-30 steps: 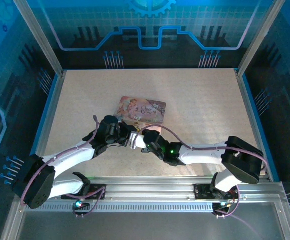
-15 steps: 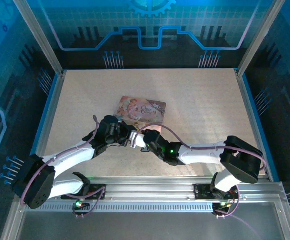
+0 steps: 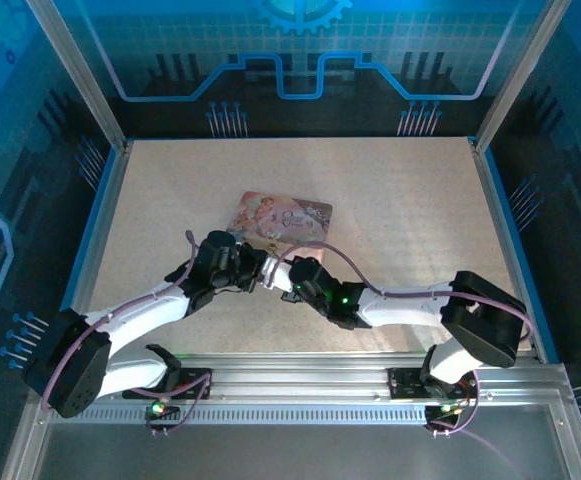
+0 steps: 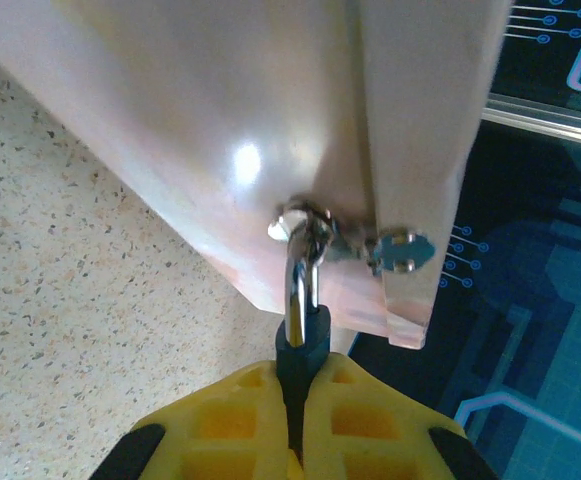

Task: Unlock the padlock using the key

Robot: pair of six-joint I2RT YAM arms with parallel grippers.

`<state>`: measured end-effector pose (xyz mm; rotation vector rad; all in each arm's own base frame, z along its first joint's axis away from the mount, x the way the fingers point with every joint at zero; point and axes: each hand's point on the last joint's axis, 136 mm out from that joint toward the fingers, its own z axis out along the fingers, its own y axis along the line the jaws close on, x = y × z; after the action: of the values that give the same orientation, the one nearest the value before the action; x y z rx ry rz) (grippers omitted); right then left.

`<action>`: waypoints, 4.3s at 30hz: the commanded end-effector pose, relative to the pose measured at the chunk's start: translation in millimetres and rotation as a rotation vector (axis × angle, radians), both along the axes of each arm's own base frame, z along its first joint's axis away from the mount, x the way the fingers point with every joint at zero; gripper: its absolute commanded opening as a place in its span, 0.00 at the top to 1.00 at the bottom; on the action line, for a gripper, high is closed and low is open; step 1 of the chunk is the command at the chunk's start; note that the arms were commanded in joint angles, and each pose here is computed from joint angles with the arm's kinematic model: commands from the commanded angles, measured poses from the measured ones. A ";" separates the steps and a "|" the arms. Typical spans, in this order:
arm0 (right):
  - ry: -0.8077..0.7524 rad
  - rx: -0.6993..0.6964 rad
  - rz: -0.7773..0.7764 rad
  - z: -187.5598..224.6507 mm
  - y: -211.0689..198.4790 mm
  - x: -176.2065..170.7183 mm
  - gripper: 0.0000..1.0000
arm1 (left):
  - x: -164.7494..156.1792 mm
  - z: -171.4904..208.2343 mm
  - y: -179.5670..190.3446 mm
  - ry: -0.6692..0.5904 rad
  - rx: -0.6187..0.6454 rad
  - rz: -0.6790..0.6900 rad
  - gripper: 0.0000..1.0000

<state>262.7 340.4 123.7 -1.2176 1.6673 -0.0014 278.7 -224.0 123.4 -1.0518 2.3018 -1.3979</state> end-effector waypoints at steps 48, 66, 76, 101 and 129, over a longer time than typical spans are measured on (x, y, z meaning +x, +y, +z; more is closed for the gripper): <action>0.695 0.677 -0.386 -63.1 -17.1 4.5 1.00 | 2.0 -27.1 2.0 -0.064 0.081 -0.040 1.00; 0.798 0.761 -0.428 -76.1 -28.7 5.0 1.00 | -4.9 -28.7 34.0 -0.106 0.287 -0.044 0.50; 1.024 0.916 -0.445 -89.0 -41.0 7.4 1.00 | -1.9 -14.5 58.2 -0.196 0.397 -0.049 0.29; 0.949 0.850 -0.530 -90.5 -76.2 11.2 0.61 | 16.6 4.8 103.2 -0.269 0.548 -0.049 0.09; 0.830 0.932 -0.363 -28.9 -67.6 49.9 0.33 | 107.5 -40.7 91.6 -0.177 0.474 -0.268 0.28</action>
<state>301.7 274.1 90.9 -0.1408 2.1771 1.0727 381.9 -126.3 81.1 -0.5206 2.5217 -0.8498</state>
